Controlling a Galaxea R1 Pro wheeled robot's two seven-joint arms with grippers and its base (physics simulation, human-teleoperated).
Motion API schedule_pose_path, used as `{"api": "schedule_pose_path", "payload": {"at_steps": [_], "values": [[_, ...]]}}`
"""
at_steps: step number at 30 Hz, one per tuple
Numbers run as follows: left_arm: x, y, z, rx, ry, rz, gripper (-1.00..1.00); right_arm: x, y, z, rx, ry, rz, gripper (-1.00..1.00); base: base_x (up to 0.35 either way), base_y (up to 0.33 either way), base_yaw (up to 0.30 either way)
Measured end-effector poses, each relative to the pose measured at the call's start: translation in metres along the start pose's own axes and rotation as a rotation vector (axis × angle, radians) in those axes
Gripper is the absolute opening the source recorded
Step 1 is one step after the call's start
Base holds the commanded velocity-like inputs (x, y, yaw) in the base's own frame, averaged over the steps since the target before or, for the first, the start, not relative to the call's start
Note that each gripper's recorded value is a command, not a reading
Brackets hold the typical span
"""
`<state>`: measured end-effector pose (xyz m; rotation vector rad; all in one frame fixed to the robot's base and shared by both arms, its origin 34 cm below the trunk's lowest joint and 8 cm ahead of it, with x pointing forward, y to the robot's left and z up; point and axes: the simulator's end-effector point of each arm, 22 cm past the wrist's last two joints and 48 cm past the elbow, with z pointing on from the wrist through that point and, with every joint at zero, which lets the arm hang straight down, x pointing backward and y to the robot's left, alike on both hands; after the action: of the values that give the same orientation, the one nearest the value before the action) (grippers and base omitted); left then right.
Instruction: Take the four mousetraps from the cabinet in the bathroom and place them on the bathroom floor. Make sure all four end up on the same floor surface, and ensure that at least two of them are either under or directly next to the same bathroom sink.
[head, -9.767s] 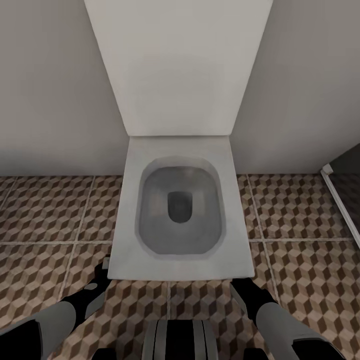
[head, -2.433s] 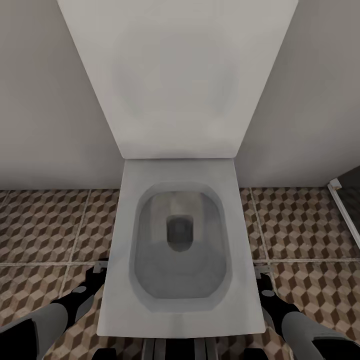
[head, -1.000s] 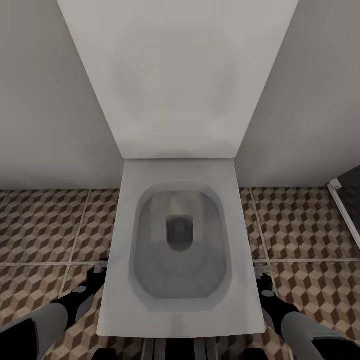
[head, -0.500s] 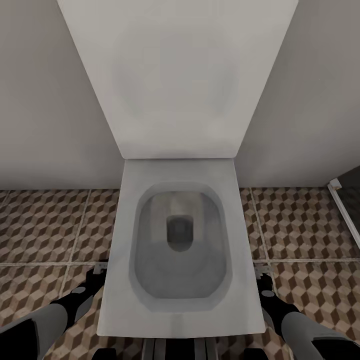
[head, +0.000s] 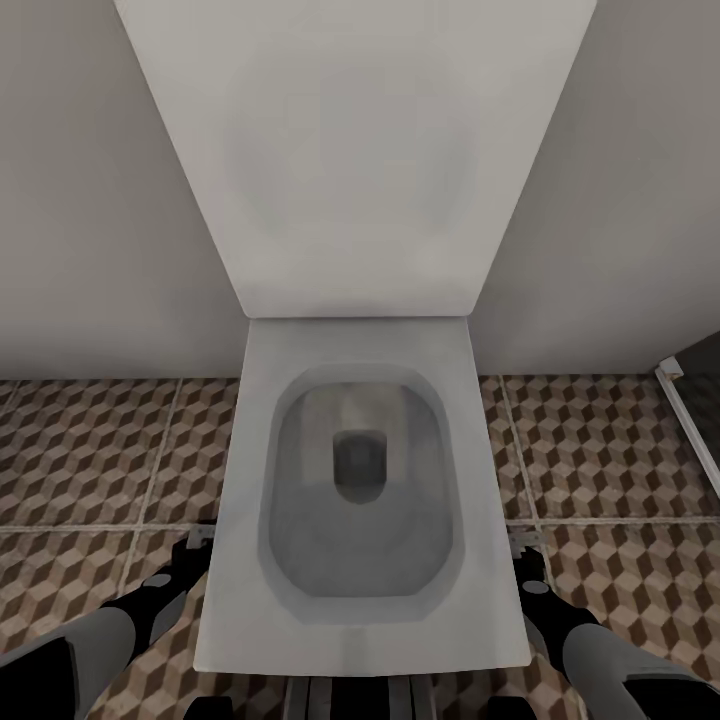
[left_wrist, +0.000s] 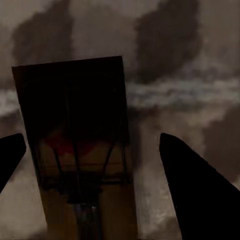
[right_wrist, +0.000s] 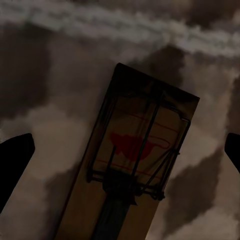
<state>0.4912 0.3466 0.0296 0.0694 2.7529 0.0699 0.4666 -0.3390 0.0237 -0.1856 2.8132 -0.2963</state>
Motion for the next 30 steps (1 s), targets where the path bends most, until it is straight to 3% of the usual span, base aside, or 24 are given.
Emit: {"api": "schedule_pose_path", "payload": {"at_steps": [30], "values": [[0.0021,-0.0041,0.0002,0.008,0.009,0.002,1.00,0.0000,-0.0003,0.0000,0.000,0.000,0.000,1.00,0.000,0.000,0.000]]}}
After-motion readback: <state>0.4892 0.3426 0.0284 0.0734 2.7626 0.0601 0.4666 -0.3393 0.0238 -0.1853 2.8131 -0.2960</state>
